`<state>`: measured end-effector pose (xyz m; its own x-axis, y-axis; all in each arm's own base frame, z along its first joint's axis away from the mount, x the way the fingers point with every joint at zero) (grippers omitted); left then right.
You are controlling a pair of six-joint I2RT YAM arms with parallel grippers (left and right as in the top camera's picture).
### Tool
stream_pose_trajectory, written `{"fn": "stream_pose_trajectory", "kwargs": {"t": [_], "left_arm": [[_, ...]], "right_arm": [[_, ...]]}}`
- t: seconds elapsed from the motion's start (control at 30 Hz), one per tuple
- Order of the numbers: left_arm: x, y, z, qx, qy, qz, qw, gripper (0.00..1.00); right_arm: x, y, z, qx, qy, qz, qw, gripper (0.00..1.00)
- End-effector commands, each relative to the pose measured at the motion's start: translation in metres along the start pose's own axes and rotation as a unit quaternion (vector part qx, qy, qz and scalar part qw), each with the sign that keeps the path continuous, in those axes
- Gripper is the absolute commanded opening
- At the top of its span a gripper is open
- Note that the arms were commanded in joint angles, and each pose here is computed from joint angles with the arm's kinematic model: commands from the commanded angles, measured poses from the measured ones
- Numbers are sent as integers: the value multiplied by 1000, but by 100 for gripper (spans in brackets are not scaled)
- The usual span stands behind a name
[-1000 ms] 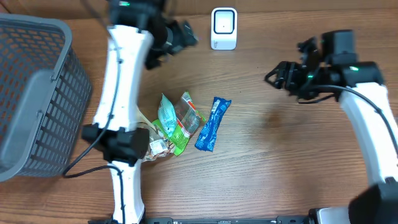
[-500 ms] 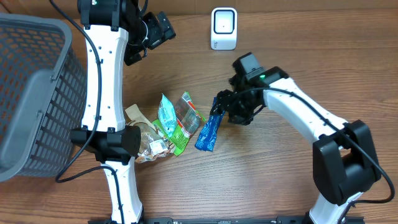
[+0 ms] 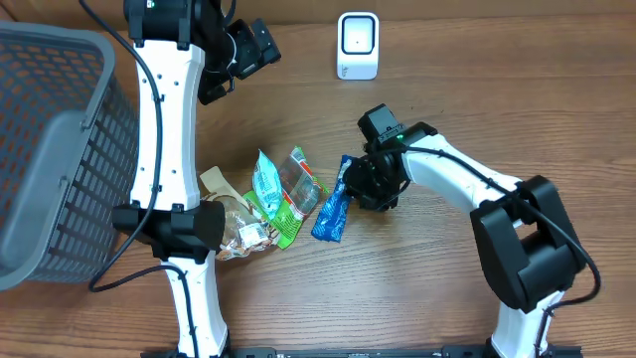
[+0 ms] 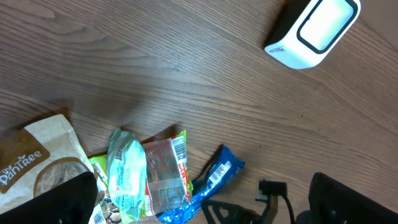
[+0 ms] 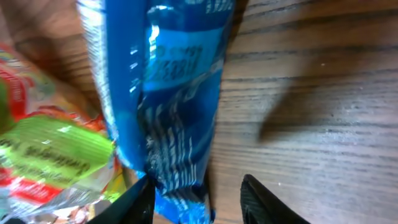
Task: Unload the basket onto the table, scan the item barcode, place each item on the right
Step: 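Raise the left arm away and reach the right gripper to the blue wrapper, then close the right gripper on the blue wrapper and lift it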
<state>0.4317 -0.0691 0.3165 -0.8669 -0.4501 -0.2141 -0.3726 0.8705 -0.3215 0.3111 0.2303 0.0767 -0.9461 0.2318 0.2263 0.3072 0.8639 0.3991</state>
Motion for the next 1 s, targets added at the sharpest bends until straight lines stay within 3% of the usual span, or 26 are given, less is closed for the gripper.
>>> {"fn": "stream_pose_trajectory", "kwargs": {"t": [0.0,0.23,0.37,0.47,0.6,0.7,0.87,0.97], "left_arm": [[1,-2,-5,-1,-8,14,1000,100],[1,-2,-5,-1,-8,14,1000,100],[1,-2,-5,-1,-8,14,1000,100],[1,-2,-5,0,-8,13,1000,100],[2,-4,-5,7,-4,37,999,100],[-4,5,-6,-4,-12,43,999,100],[-11,21,-33,1,-41,72,997,100],[-4,24,-69,12,-79,113,990,100]], "right_arm": [[-1,-6,21,6,25,11,1000,36],[-14,-15,9,6,21,30,999,23],[-39,-24,-20,15,-3,-44,999,22],[-55,-27,-39,18,-23,-169,985,28],[-66,-51,-47,88,-29,-284,954,37],[-69,-61,-62,83,-15,-290,953,39],[-62,-42,-86,-72,17,-265,962,49],[-57,-33,-77,-71,21,-264,962,54]]}}
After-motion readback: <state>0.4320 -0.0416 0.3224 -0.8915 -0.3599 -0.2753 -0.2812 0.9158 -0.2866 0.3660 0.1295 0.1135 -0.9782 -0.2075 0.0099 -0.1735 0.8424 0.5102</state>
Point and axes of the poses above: each gripper's point midway between its finger pads, its own z axis out along the fingers, its own y axis along the line the jaws close on, x = y × z, the point moved 6 cm from there along -z, back along the fingers, and after that the axes turned 2 degrees about z, right-handed, at the moved point
